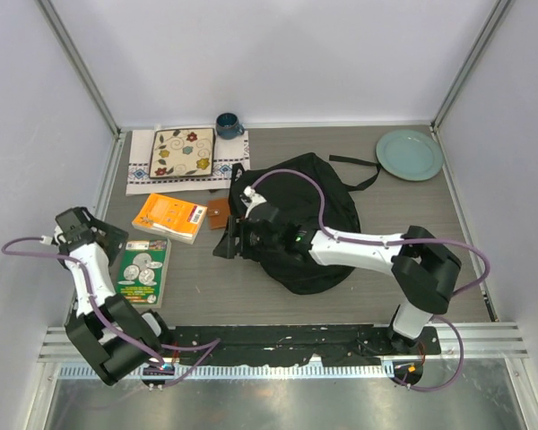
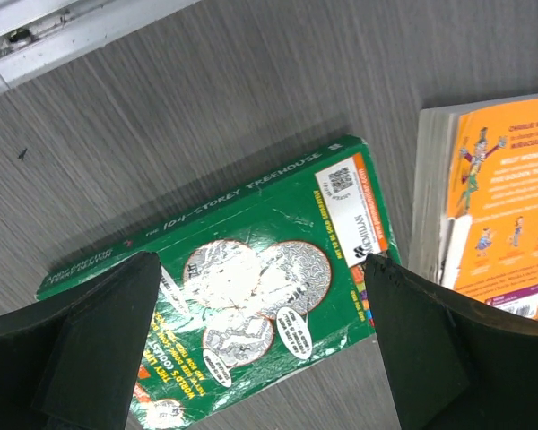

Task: Pack the student bag
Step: Pick up the book from the center of the board.

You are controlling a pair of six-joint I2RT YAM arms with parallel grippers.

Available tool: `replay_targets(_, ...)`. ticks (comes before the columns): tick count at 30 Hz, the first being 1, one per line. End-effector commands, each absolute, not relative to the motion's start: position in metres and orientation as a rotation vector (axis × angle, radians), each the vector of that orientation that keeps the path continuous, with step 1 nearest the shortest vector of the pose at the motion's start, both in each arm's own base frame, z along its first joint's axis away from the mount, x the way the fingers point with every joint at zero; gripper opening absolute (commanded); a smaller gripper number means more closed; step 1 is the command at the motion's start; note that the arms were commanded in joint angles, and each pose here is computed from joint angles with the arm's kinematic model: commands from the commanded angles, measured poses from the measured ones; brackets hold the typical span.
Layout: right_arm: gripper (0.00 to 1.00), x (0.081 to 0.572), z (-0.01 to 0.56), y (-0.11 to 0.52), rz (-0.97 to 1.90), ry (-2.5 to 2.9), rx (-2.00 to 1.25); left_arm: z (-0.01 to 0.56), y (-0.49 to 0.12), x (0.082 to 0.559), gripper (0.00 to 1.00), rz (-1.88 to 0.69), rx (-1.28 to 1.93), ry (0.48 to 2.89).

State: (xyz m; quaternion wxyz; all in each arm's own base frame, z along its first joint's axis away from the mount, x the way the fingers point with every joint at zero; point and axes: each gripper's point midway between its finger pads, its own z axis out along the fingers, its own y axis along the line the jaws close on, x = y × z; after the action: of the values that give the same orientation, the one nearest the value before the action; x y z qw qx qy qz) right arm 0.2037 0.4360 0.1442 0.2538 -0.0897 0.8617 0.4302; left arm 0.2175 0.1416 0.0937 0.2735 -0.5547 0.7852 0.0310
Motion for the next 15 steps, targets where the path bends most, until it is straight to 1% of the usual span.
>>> replay_targets(1, 0.67, 0.207, 0.17, 0.469, 1.315, 2.267, -0.293, 0.103, 0.161, 0.226, 1.0, 0.142, -1.478, 1.951)
replay_targets(2, 0.67, 0.207, 0.168, 0.472, 1.325, 2.271, -0.297, 0.095, 0.162, 0.221, 1.0, 0.165, -1.475, 1.945)
replay_targets(4, 0.67, 0.205, 0.162, 0.478, 1.355, 2.281, -0.299, 0.104, 0.172, 0.221, 1.0, 0.22, -1.447, 1.867)
replay_targets(8, 0.67, 0.202, 0.152, 0.483, 1.388, 2.304, -0.296, 0.094, 0.177, 0.219, 1.0, 0.251, -1.455, 1.853)
replay_targets(15, 0.67, 0.206, 0.149, 0.489, 1.388, 2.295, -0.308, 0.067, 0.168, 0.226, 1.0, 0.179, -1.526, 1.939)
